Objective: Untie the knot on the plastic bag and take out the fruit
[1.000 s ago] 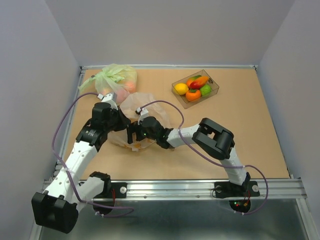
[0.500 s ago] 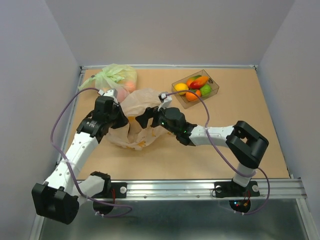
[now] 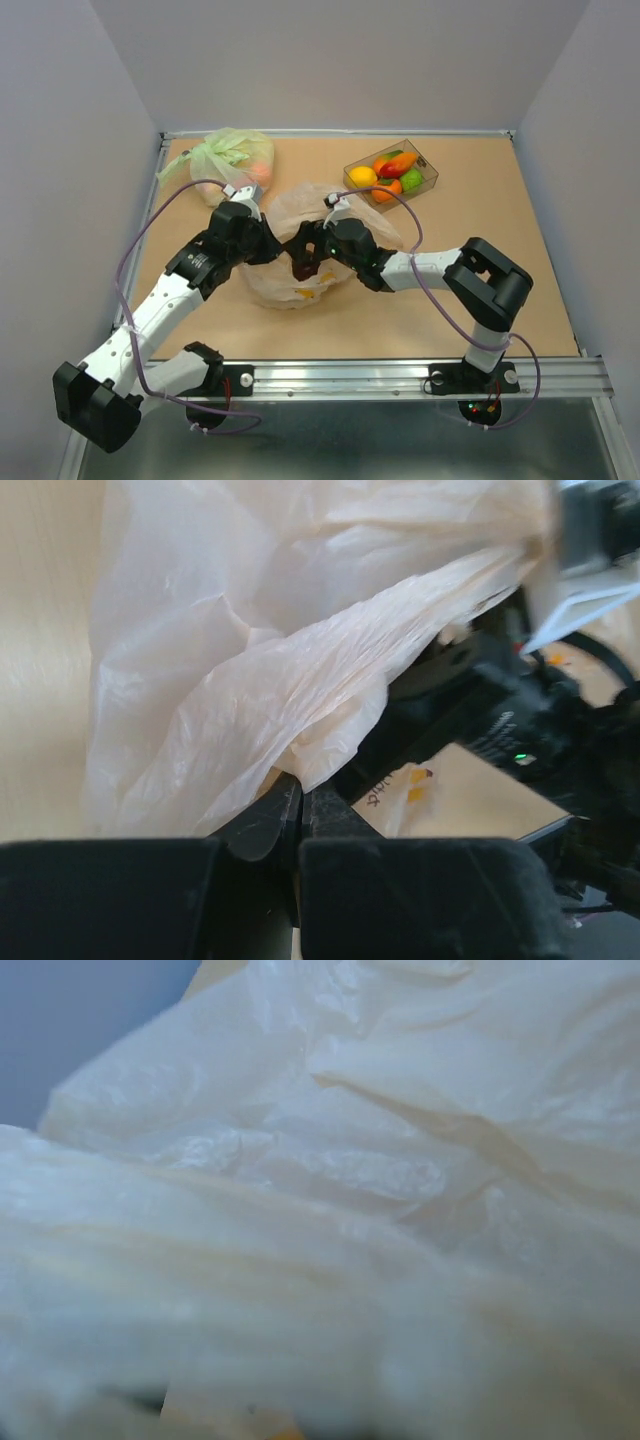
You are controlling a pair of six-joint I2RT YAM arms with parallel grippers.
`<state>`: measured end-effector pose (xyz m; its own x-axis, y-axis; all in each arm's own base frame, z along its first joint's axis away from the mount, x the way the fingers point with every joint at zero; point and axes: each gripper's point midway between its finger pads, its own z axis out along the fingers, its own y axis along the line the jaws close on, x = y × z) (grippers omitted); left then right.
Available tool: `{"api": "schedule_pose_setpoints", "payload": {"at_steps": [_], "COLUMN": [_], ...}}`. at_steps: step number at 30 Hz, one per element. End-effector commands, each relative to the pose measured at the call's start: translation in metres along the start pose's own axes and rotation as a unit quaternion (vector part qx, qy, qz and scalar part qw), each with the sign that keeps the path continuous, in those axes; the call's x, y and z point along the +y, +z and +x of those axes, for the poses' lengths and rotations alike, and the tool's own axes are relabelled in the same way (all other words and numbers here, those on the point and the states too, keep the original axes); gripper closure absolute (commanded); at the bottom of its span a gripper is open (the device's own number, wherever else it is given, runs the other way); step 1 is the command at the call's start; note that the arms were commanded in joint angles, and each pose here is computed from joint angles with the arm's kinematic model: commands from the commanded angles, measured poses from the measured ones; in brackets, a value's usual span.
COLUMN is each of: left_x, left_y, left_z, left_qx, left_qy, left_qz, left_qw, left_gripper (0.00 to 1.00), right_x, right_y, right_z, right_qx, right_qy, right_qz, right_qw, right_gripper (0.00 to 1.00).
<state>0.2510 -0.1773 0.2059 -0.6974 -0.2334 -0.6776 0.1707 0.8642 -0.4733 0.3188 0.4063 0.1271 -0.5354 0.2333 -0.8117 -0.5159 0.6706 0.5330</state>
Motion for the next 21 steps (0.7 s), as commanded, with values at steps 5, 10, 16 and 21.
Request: {"api": "schedule_pose_setpoints", "payload": {"at_steps": [5, 10, 16, 21], "left_x": [0.029, 0.036, 0.047, 0.054], "left_y": [0.019, 0.025, 0.038, 0.048], "left_z": [0.046, 0.061, 0.082, 0.095], "left_qx": [0.041, 0.055, 0.075, 0.090], "left_qy": [-0.028, -0.029, -0.034, -0.038], "left_qz": [-0.028, -0.029, -0.036, -0.042], "left_qw": [0.998, 0.998, 0.996, 0.994], "left_gripper": [1.00, 1.00, 1.00, 1.00], "right_x": [-0.018, -0.012, -0.011, -0.016], "right_y": [0.011, 0.007, -0.001, 0.000], "right_z": [0.021, 0.039, 0.054, 0.057], "right_qx": [0.038, 0.089, 0.119, 0.122], "right_qy": [-0.011, -0.033, -0.062, -0.070], "right_qz": [0.041, 0.019, 0.023, 0.031], "right_qw": [0.998, 0.995, 0.991, 0.990], "right_gripper": [0.02, 0.01, 0.01, 0.17]}}
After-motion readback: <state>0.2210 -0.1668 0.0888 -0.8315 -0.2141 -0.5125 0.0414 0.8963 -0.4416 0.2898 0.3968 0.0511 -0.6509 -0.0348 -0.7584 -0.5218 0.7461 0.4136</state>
